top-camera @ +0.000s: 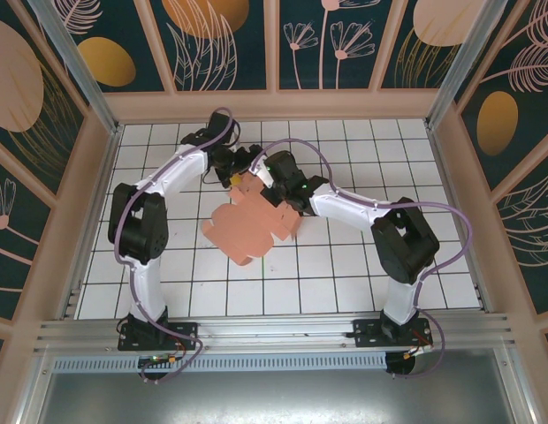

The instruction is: Fold the paper box

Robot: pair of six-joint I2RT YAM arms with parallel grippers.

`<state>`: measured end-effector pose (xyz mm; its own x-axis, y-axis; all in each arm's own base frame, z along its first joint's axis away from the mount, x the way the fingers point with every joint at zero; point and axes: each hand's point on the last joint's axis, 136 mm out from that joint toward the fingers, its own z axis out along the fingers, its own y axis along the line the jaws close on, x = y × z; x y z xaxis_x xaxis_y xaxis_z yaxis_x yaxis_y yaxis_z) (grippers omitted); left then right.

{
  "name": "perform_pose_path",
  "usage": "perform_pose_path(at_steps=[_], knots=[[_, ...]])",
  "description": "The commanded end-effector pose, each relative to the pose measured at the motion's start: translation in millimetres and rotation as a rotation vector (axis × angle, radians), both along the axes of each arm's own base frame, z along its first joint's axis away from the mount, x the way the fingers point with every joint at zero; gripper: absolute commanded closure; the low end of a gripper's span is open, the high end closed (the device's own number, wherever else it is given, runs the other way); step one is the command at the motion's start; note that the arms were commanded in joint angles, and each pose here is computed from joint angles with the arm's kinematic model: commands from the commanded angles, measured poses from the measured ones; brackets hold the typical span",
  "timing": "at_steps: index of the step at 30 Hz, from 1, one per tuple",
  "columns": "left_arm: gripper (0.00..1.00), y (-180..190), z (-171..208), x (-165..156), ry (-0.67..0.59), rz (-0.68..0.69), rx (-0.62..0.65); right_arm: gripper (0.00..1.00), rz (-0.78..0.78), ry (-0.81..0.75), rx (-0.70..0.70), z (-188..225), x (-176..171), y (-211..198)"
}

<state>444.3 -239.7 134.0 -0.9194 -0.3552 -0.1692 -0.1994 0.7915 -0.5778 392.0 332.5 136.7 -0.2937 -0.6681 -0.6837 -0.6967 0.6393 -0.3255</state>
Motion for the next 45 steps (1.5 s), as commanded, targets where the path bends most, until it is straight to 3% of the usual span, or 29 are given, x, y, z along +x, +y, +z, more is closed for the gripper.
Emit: perform_pose_path(at_steps=[1,5,11,14,16,22,25,31,45], knots=[[0.01,8.7,67.2,1.3,-0.251,-0.063,0.061,1.00,-0.031,0.035,-0.001,-5.9,-0.4,-13.8],[0.01,34.8,86.5,-2.5,-0.403,-0.104,0.169,1.00,-0.048,0.029,0.034,1.5,2.6,-19.4],[0.01,77.1,109.8,-14.4,-0.589,-0.120,0.030,1.00,-0.025,0.053,0.044,11.4,2.7,-16.1],[0.02,81.5,123.1,-30.4,-0.739,-0.205,0.079,1.00,-0.031,0.074,0.043,12.9,4.0,-16.0],[0.02,86.1,117.7,-36.7,-0.762,-0.250,0.134,1.00,-0.022,0.091,0.047,11.9,2.9,-15.1],[0.06,90.1,64.3,-36.9,-0.640,-0.355,0.187,1.00,0.019,0.140,0.060,7.5,-5.2,-14.8],[0.16,87.8,42.0,-32.0,-0.579,-0.367,0.173,1.00,0.015,0.140,0.059,8.8,-5.9,-18.1],[0.28,77.4,8.2,-20.6,-0.424,-0.303,0.040,1.00,-0.007,0.145,0.066,10.0,-5.2,-27.1],[0.35,55.6,-46.0,-14.6,-0.325,-0.382,-0.082,1.00,0.004,0.179,0.133,14.5,4.9,-27.8]])
